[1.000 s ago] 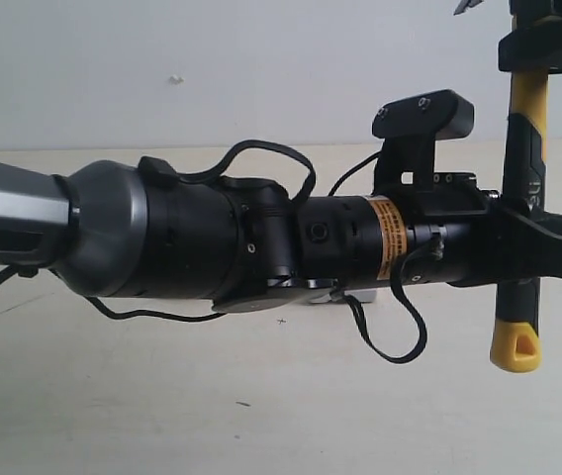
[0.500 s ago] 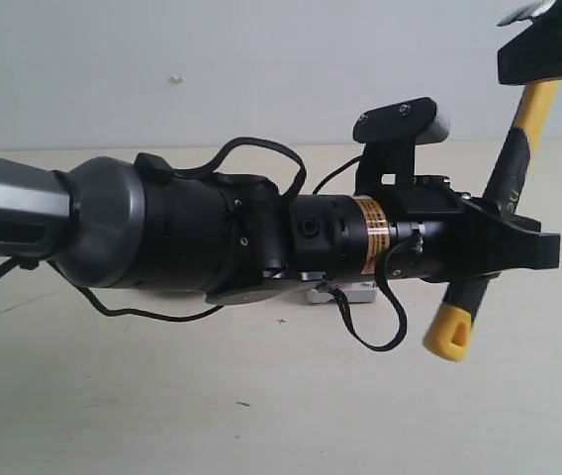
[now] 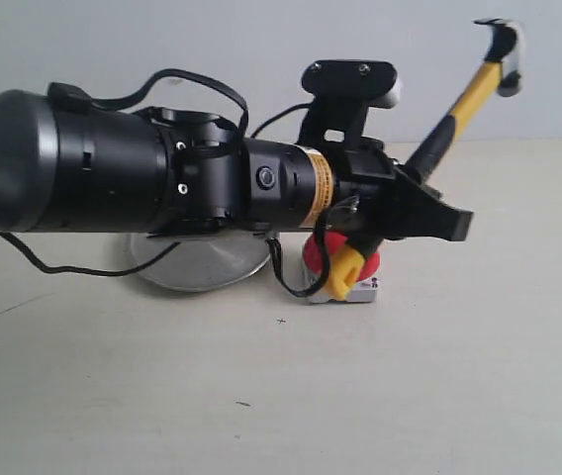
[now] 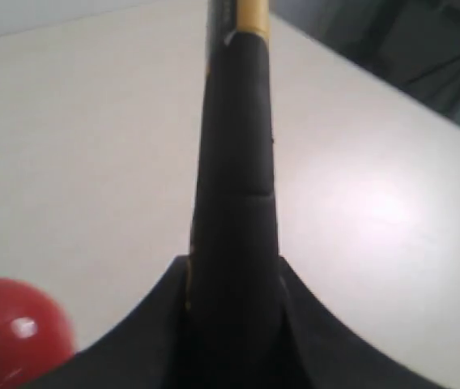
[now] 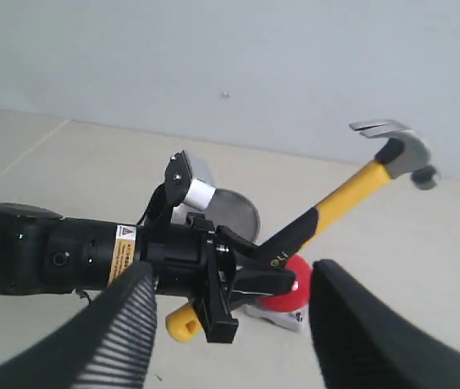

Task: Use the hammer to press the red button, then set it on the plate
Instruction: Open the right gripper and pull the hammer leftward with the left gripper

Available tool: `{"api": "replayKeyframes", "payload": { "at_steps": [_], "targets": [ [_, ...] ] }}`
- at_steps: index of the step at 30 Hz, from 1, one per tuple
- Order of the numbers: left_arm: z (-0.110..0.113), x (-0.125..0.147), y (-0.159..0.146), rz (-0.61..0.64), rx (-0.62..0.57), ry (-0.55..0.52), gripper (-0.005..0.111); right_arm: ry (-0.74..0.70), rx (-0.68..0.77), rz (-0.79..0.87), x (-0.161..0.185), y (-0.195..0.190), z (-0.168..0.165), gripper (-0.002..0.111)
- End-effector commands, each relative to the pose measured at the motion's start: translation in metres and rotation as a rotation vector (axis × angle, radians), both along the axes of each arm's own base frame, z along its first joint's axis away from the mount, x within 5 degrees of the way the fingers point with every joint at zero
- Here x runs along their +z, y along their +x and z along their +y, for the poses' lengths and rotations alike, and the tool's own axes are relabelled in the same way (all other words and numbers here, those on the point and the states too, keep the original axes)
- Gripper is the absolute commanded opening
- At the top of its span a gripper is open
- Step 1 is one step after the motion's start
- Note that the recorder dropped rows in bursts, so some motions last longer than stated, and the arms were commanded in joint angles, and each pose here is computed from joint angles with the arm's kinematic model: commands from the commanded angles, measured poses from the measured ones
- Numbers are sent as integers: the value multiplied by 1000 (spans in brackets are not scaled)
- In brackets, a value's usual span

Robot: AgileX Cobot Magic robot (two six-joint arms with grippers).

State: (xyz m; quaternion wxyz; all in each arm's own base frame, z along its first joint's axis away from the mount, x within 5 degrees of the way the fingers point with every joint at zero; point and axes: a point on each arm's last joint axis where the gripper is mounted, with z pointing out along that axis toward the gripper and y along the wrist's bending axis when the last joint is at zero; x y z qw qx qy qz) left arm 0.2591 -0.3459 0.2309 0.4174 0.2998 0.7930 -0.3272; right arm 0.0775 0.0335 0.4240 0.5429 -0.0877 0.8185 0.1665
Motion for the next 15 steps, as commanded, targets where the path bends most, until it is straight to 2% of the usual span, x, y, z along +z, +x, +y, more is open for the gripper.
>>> {"api": "replayKeyframes", "payload": {
  "at_steps": [1, 3, 6, 8, 13, 15],
  "targets": [
    [29, 19, 2, -51, 152, 131, 0, -19, -5, -143, -14, -41, -4, 34],
    [43, 30, -9, -98, 130, 146, 0, -12, 0, -224, -33, -69, -5, 15],
    [58, 34, -21, -96, 128, 150, 0, 5, -14, -332, -49, -94, -7, 2],
    [71, 28, -33, -77, 115, 158, 0, 22, -15, -420, -64, -116, -8, 0],
    [83, -1, -58, -11, -6, 136, 0, -14, 26, -298, -84, -108, -4, 0],
    [84, -3, -59, -10, -9, 146, 0, -42, 3, -285, -89, -103, -7, 0]
  ]
}}
